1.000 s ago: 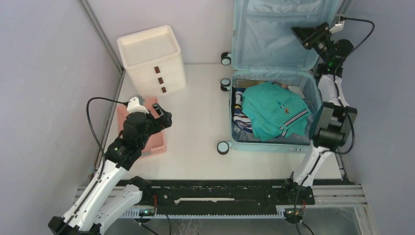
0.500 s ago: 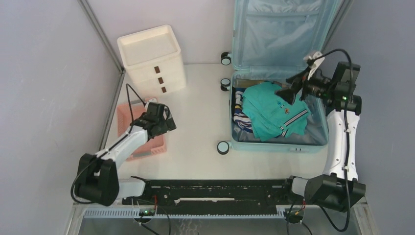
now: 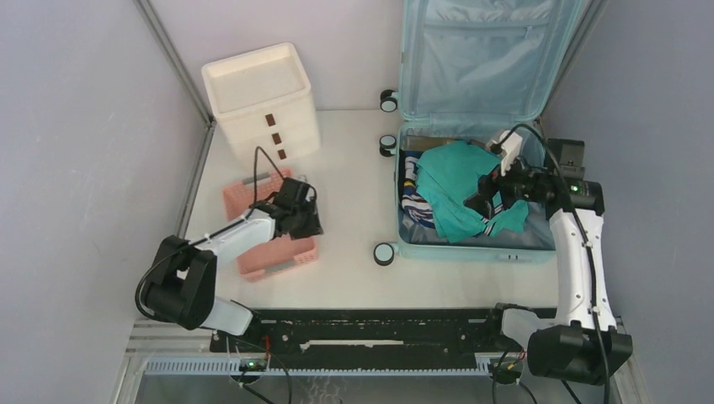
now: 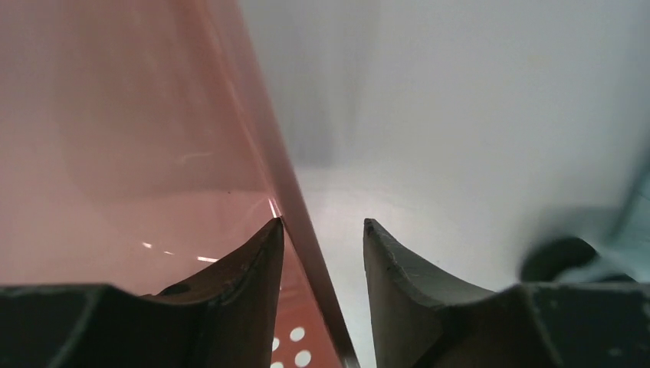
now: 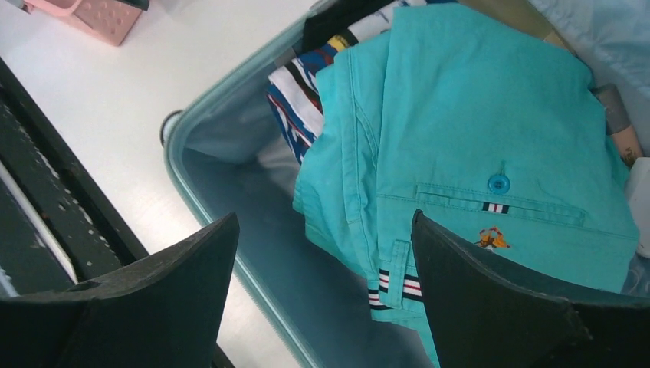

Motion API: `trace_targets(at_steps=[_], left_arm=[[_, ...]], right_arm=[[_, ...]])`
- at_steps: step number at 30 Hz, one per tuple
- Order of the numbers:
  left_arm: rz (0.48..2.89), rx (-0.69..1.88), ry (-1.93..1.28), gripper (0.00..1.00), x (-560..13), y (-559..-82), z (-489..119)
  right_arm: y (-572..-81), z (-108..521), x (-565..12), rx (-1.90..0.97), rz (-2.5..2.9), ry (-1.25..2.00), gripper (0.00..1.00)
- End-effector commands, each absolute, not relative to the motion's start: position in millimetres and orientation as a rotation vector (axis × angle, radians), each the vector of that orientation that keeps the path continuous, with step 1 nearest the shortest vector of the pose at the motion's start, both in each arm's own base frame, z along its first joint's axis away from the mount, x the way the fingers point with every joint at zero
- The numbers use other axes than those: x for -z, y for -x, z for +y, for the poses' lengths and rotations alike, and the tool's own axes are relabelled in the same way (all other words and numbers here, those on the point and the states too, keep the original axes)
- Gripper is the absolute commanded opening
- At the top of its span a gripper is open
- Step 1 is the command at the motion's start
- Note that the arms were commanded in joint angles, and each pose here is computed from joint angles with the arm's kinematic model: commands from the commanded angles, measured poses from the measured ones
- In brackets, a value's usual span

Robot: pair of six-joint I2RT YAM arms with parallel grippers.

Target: Open, take out, and arrange the luggage

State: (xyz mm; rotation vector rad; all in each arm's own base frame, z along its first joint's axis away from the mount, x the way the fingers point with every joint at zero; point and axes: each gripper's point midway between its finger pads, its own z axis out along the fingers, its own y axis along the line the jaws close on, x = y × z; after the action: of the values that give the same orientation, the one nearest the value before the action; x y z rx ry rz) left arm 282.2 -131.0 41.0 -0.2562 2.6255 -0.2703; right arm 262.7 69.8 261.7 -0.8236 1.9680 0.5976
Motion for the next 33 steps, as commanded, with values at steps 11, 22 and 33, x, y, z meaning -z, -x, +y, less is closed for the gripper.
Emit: trace_targets(at_steps=[11,22,33], left_arm=[[2.521,0.690,0.017,0.56,-93,-272,-260],[2.217,0.589,0.091,0.72,-164,-264,-203],[1.898,0.684,0.234,1.00,-222,-261,-175]], right_arm=[[-336,115,-191,-0.178,2.077,1.008,0.99],[-383,116,-137,0.161,2.216,0.871,0.99],[-369,121,-132,-0.123,2.271,0.829,0.28]])
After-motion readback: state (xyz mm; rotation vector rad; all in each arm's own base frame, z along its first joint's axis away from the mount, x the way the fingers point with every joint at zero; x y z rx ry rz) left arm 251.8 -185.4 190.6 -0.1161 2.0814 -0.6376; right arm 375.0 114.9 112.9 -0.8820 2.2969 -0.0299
